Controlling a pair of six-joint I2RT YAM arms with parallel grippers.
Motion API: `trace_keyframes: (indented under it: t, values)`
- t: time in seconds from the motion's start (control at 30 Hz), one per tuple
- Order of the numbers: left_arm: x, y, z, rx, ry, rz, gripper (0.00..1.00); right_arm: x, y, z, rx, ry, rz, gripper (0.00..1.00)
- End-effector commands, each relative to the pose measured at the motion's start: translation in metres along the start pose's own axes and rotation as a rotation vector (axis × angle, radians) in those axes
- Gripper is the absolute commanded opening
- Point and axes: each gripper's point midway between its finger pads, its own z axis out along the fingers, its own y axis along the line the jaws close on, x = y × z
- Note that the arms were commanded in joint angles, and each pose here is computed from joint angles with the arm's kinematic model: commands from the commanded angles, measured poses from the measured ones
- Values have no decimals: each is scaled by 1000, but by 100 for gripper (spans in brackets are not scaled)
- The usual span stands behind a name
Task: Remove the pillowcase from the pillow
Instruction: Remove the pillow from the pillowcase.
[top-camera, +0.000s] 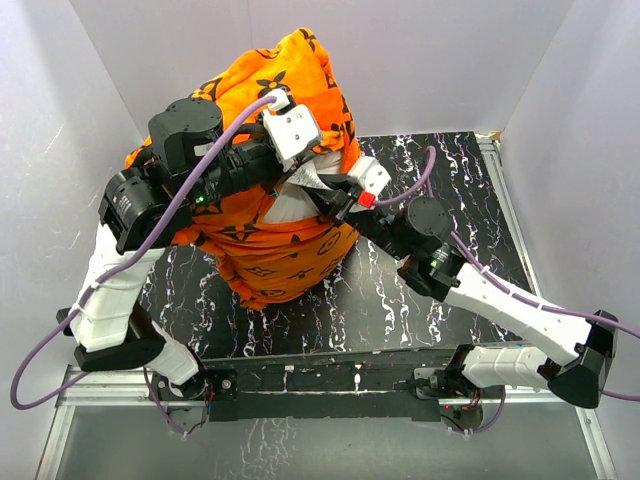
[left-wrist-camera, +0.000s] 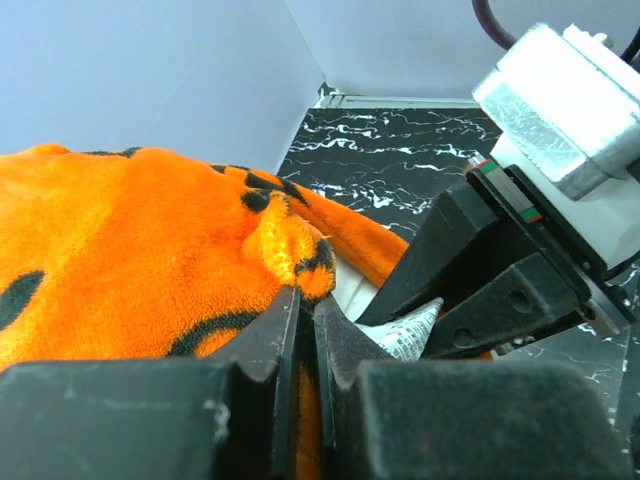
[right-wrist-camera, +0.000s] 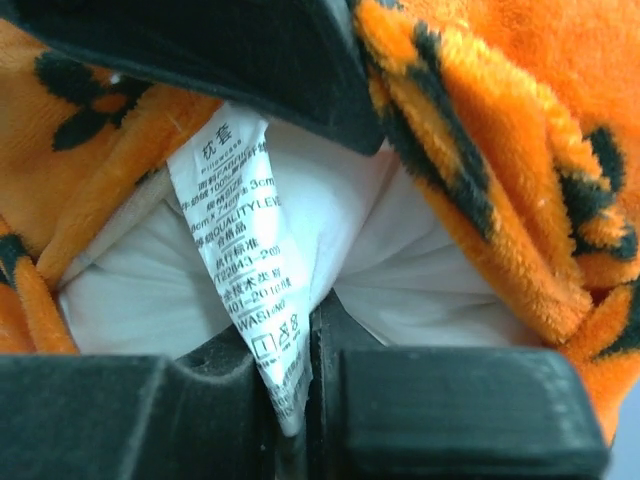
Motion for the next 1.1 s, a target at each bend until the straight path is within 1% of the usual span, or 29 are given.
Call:
trace_keyframes:
  t: [0.0, 0.17, 0.2, 0.3, 0.4, 0.53, 0.7, 0.83, 0.93, 1.0, 1.07]
  values:
    - [-71, 19, -27, -85, -282, 93, 0, 33, 31, -8, -60, 55, 137, 8]
    - [-98, 47, -33, -255, -432, 190, 0, 56, 75, -21, -129, 110, 221, 8]
    - [-107, 54, -41, -300, -479, 197, 0, 59, 86, -23, -148, 120, 234, 8]
    - [-120, 63, -47, -390, -581, 242, 0, 60, 121, -28, -208, 137, 271, 8]
    - [-128, 76, -51, -473, -632, 239, 0, 57, 141, -34, -244, 142, 291, 8]
    - [-130, 87, -57, -567, -666, 255, 0, 59, 154, -49, -272, 168, 330, 8]
    - [-128, 99, -66, -710, -696, 336, 0, 78, 165, -80, -274, 242, 370, 8]
    - [-119, 110, -65, -814, -653, 386, 0, 96, 175, -104, -270, 300, 396, 8]
    - [-109, 121, -60, -868, -588, 366, 0, 109, 185, -119, -272, 353, 399, 8]
    - [-99, 123, -50, -848, -518, 337, 0, 115, 193, -128, -282, 380, 405, 8]
    - [-79, 119, -34, -786, -411, 313, 0, 120, 197, -135, -280, 399, 409, 8]
